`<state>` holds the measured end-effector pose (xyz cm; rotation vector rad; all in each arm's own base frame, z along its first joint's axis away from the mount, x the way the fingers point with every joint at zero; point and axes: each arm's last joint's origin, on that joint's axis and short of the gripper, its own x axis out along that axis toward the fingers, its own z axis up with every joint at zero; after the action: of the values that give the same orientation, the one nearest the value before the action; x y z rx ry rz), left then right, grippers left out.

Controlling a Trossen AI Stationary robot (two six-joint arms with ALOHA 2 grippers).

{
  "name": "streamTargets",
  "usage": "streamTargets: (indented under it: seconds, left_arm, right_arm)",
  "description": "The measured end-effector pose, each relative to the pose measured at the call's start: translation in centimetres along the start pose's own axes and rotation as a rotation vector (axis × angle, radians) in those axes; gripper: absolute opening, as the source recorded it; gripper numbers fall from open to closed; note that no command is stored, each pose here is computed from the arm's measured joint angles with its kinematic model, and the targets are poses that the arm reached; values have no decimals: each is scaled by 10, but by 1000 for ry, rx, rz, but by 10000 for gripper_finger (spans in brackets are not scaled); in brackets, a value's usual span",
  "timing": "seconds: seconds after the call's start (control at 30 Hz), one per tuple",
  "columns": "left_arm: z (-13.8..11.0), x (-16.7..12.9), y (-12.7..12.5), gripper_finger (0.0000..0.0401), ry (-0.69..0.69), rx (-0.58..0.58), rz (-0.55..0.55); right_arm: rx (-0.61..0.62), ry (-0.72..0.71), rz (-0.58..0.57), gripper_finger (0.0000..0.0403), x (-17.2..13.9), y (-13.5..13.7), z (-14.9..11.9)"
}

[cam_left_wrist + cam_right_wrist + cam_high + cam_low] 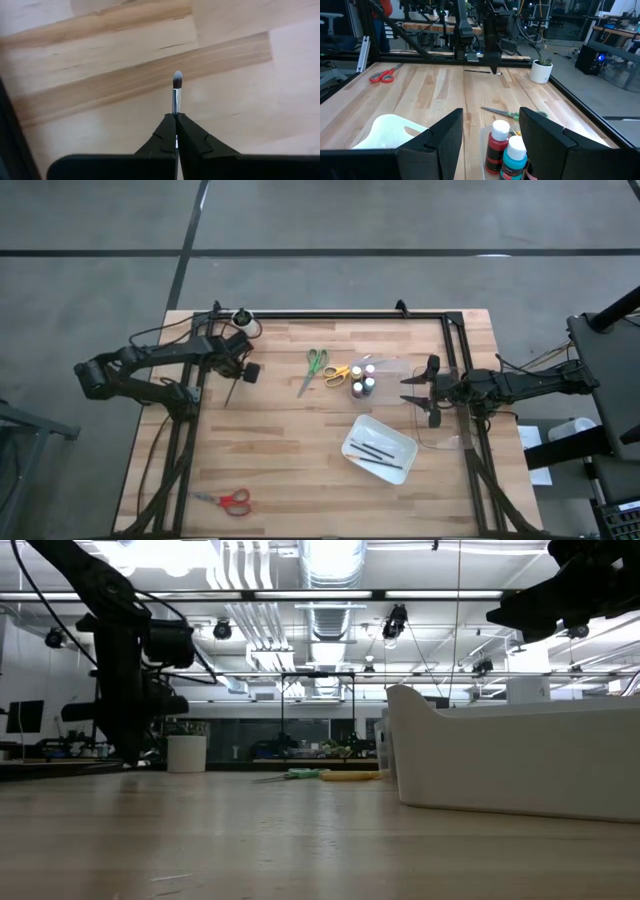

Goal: Pick & Place Paint Supplies
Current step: Put the black paintbrush into the white bin

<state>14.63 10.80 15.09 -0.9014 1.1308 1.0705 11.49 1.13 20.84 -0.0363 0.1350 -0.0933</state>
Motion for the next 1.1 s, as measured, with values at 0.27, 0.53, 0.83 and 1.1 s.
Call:
streamTargets:
  seconds: [0.27, 0.53, 0.83, 1.1]
  left_arm:
    - [1, -12, -17, 3, -36, 48, -48]
    - [1, -39, -50, 3, -152, 143, -132]
    - [-18, -82, -102, 3, -445, 321, -262]
    - [-54, -119, -143, 3, -802, 516, -442]
  right_arm:
    - [0, 0, 0, 191, 0, 0, 0]
    - [0, 0, 0, 191, 0, 0, 0]
    - [0, 0, 0, 191, 0, 0, 0]
    - [0, 0, 0, 191, 0, 0, 0]
